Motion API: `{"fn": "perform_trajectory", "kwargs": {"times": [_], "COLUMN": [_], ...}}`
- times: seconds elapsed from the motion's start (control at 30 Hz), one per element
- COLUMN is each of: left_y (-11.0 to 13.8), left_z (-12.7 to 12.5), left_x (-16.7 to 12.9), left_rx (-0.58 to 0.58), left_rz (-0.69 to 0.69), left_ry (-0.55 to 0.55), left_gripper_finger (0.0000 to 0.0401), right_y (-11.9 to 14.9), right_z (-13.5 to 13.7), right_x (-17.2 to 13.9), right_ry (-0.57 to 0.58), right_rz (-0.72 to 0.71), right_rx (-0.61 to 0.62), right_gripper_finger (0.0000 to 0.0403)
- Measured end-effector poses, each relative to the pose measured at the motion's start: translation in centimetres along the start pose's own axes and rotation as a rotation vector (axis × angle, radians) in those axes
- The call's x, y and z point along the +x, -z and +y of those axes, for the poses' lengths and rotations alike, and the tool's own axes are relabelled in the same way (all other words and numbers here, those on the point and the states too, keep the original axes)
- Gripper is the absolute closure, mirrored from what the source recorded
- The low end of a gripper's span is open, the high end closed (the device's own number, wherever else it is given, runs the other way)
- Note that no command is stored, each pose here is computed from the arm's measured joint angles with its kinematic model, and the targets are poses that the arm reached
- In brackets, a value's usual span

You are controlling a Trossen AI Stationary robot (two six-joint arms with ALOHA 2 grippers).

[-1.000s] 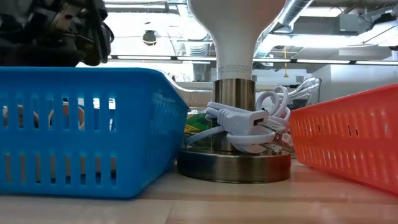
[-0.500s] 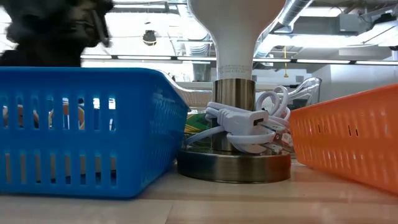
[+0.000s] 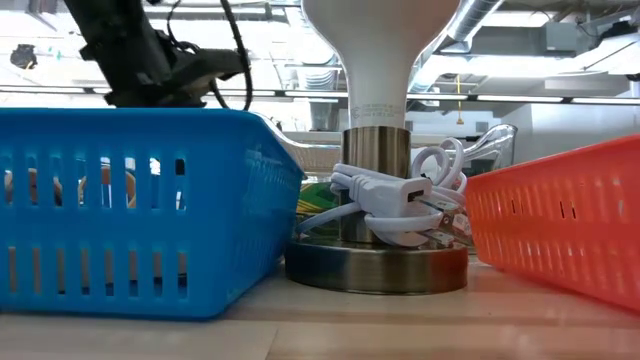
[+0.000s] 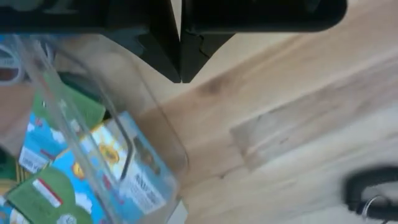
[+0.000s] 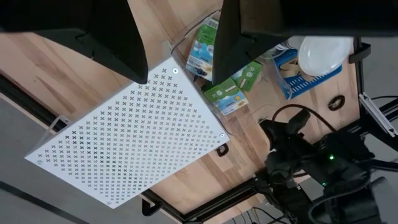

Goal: Pick & Place Office Desk Supplies
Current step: Adjust the transparent bin

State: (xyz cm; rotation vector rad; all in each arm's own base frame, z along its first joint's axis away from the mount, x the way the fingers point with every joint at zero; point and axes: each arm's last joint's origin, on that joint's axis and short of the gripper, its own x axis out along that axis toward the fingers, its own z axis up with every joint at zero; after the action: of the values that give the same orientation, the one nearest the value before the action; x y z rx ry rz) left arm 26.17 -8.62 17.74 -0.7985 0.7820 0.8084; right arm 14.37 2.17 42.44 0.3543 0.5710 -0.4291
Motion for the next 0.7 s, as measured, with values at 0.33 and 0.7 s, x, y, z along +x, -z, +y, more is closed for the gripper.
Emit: {"fn": "perform_trajectory", "kwargs": {"times": [0.33, 0.7], "left_y": [-1.0, -1.4], "left_z": [0.2, -0.2], "left_x": [1.2, 1.3], "left_rx": [-0.007, 0.030], "left_rz": [-0.026, -0.035], "left_ry": [0.044, 0.084], "left_gripper_finger": [0.0401, 0.0401], "right_y": [0.1, 0.1], "right_z": [-0.2, -0.2], "right_x": [0.0, 0.0], "right_ry": [0.025, 0.042], "right_rz": [0.003, -0.009], "right_rx": [-0.006, -0.007], "right_gripper_finger": [0.0225, 0.0226]}}
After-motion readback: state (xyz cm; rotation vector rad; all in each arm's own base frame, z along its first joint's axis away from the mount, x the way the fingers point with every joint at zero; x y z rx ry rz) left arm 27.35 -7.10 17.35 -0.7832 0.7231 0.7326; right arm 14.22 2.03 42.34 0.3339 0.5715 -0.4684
